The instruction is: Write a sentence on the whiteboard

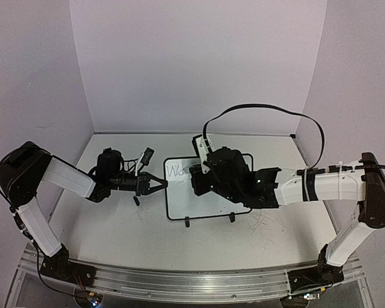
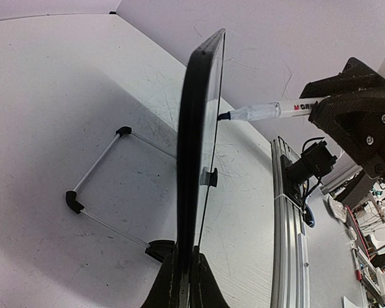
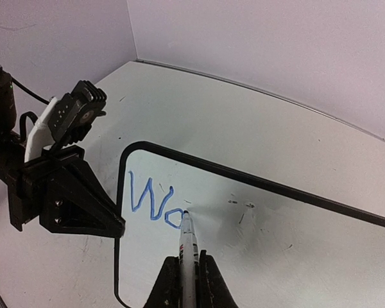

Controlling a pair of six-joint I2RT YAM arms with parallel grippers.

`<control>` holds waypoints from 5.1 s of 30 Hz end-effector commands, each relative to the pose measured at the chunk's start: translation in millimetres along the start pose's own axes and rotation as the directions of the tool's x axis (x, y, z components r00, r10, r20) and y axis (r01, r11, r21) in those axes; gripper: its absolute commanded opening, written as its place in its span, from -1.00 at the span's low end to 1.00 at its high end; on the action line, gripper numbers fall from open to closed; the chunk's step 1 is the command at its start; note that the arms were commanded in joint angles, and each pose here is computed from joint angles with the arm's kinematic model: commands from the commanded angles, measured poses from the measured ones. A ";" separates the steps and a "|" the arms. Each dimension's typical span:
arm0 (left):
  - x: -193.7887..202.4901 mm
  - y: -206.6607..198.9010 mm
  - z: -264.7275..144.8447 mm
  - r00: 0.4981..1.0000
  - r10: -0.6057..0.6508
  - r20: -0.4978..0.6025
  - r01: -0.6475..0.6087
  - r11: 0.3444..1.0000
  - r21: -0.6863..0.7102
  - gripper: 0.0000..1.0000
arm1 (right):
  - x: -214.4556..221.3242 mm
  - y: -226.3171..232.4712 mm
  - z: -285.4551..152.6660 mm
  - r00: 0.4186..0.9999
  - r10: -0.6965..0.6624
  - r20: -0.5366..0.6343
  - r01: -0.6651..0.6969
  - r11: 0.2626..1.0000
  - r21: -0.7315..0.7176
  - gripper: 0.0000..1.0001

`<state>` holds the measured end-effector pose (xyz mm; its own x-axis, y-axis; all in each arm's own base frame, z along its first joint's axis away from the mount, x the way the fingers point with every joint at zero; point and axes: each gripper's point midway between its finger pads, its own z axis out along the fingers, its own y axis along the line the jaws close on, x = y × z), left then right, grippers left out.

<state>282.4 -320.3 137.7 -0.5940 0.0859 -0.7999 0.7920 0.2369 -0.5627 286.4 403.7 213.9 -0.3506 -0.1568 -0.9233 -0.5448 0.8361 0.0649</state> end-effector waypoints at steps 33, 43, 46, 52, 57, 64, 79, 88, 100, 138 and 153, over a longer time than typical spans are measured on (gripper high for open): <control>-12.5 -18.5 2.5 0.999 0.047 0.006 -0.047 0.997 0.059 -1.00 | 8.1 -8.6 1.0 0.999 0.030 -0.028 -0.029 0.999 0.040 -1.00; -12.6 -18.1 3.0 0.999 0.046 0.005 -0.047 0.997 0.060 -1.00 | 12.1 -12.1 -2.0 0.999 0.042 -0.035 -0.040 0.998 0.048 -1.00; -13.2 -18.8 2.6 0.999 0.048 0.007 -0.049 0.997 0.060 -1.00 | 11.8 -12.0 -2.0 0.998 0.043 -0.035 -0.042 0.998 0.048 -1.00; -12.6 -18.5 2.8 0.999 0.047 0.005 -0.047 0.997 0.061 -1.00 | 10.9 -13.1 -3.9 0.998 0.047 -0.032 -0.045 0.998 0.048 -1.00; -12.6 -18.8 3.3 0.999 0.047 0.005 -0.048 0.997 0.062 -1.00 | 10.3 -11.2 -5.6 0.998 0.049 -0.033 -0.048 0.998 0.039 -1.00; -12.4 -18.1 2.9 0.999 0.046 0.005 -0.046 0.997 0.059 -1.00 | -8.1 0.4 -22.9 0.997 0.079 0.027 -0.077 0.995 -0.058 -1.00; -13.9 -20.0 2.0 0.999 0.049 0.008 -0.049 0.997 0.062 -1.00 | -25.1 -1.9 -6.3 0.997 0.037 0.068 -0.038 0.999 0.022 -1.00; -15.1 -20.9 2.0 0.999 0.052 0.010 -0.052 0.997 0.065 -1.00 | -18.5 -3.9 -2.1 0.998 0.031 0.050 -0.033 0.999 0.039 -1.00; -15.0 -20.3 2.4 0.999 0.051 0.009 -0.051 0.997 0.064 -1.00 | -11.6 -9.1 0.2 0.999 0.020 0.027 -0.022 0.997 0.071 -1.00; -15.0 -20.6 2.3 0.999 0.049 0.008 -0.049 0.997 0.065 -1.00 | 25.9 -6.2 -2.3 0.996 0.061 -0.071 -0.059 0.998 0.038 -1.00; -14.7 -20.4 2.1 0.999 0.047 0.008 -0.047 0.997 0.064 -1.00 | 0.7 -8.2 1.1 0.999 0.051 0.002 -0.051 0.996 0.079 -1.00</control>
<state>282.6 -320.5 138.6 -0.5975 0.0883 -0.7970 0.7897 0.2373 -0.5657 281.2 393.9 194.4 -0.4173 -0.1474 -0.8967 -0.4945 0.8647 0.0880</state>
